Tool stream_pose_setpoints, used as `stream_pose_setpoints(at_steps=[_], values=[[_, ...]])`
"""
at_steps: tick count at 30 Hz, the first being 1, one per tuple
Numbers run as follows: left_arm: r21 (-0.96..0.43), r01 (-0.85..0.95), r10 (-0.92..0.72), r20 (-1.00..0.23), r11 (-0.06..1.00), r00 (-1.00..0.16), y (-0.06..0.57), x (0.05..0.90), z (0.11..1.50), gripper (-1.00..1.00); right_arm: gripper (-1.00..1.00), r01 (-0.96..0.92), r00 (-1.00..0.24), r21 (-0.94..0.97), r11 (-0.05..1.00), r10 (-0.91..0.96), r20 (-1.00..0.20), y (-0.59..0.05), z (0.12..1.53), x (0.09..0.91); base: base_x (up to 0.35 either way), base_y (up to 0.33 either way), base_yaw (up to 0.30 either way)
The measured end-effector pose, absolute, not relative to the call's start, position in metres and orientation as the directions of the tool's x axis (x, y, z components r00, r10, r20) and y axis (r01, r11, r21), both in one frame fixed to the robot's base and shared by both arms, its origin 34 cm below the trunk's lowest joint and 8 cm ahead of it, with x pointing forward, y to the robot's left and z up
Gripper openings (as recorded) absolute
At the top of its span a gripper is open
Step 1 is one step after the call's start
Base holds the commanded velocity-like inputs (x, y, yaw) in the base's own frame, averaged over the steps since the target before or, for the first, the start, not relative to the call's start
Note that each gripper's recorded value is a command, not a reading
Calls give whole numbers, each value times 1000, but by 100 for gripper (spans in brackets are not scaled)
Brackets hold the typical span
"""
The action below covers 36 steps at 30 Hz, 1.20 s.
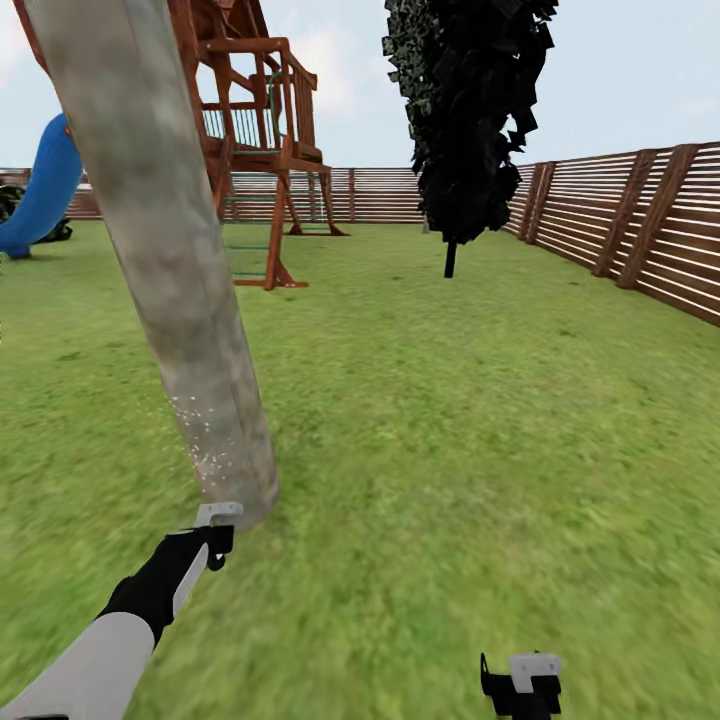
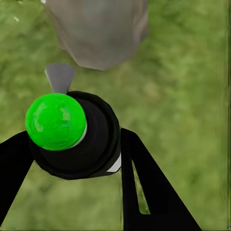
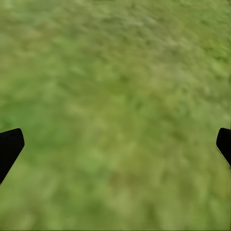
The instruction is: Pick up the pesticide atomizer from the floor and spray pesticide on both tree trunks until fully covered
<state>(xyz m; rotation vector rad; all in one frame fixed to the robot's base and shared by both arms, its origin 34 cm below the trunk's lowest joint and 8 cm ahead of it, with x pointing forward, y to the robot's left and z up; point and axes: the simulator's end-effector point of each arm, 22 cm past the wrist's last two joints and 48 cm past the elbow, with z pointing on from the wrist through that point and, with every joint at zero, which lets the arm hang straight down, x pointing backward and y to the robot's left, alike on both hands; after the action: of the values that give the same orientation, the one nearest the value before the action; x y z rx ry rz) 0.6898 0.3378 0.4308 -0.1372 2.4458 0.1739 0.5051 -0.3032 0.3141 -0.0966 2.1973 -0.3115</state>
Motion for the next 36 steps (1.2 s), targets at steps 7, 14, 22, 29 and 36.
stream_pose_setpoints(at_steps=[7,14,22,29,36], values=[[99,-143,-47,-637,985,-770,341,690,431,-100,100,43,-603,-258,965,-181,-777,-304,314,505,69,-254,3],[105,-144,-45,-633,984,-773,345,688,431,-100,100,43,-603,-258,965,-181,-777,-303,314,505,-31,-273,31],[111,-150,-47,-631,982,-774,353,688,432,-100,100,42,-603,-257,965,-181,-777,-303,314,505,37,-96,265],[128,-158,-43,-626,979,-779,365,681,428,-100,100,45,-603,-260,965,-181,-777,-305,314,505,123,-82,124],[130,-154,-41,-621,980,-783,364,679,426,-100,100,44,-603,-259,965,-181,-777,-305,314,505,160,-230,1]])
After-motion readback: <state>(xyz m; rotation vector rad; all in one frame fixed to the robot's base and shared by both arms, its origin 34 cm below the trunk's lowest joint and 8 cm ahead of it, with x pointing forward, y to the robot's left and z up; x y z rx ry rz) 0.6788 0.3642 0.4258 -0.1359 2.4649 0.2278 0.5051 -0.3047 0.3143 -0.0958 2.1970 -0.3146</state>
